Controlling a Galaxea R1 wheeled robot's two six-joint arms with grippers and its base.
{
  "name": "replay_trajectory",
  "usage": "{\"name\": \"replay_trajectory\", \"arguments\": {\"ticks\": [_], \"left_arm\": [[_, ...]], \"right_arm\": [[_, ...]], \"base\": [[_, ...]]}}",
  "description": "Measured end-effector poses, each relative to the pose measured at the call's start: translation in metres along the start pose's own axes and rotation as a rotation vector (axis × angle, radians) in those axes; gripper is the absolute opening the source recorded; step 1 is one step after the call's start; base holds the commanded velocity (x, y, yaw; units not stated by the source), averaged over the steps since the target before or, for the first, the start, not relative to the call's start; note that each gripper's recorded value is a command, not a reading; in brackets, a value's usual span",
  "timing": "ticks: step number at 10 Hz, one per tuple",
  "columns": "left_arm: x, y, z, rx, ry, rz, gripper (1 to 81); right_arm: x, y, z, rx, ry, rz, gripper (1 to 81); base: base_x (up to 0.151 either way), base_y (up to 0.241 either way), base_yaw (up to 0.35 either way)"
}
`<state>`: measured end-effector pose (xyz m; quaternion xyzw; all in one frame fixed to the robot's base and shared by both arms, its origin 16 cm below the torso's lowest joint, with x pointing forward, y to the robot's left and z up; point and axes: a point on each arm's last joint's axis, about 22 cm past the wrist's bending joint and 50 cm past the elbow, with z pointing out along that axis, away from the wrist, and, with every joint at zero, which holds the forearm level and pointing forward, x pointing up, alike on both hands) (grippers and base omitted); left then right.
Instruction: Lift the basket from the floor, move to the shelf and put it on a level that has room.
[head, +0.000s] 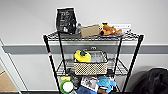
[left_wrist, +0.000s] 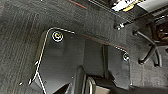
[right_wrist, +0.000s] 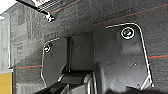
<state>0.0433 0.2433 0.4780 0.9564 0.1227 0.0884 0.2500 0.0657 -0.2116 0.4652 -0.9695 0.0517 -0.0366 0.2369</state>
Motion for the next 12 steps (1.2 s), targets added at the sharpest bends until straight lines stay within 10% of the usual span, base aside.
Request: {"name": "replay_trajectory", "arguments": {"ticks": [6,12], "left_arm": [[-0.036,-0.009,0.037,0.099,-0.019,0.030,81.1],[-0.051,-0.002,0.060,0.174,-0.019,0.047,81.1]], "right_arm": [[-0.039,0.006,0.043,-0.134,-0.026,-0.065,81.1],[-0.079,-0.016,0.060,-0.143,-0.065,-0.103,81.1]], "base": [[0.000,0.000,0.000],[0.000,0.000,0.000]]}}
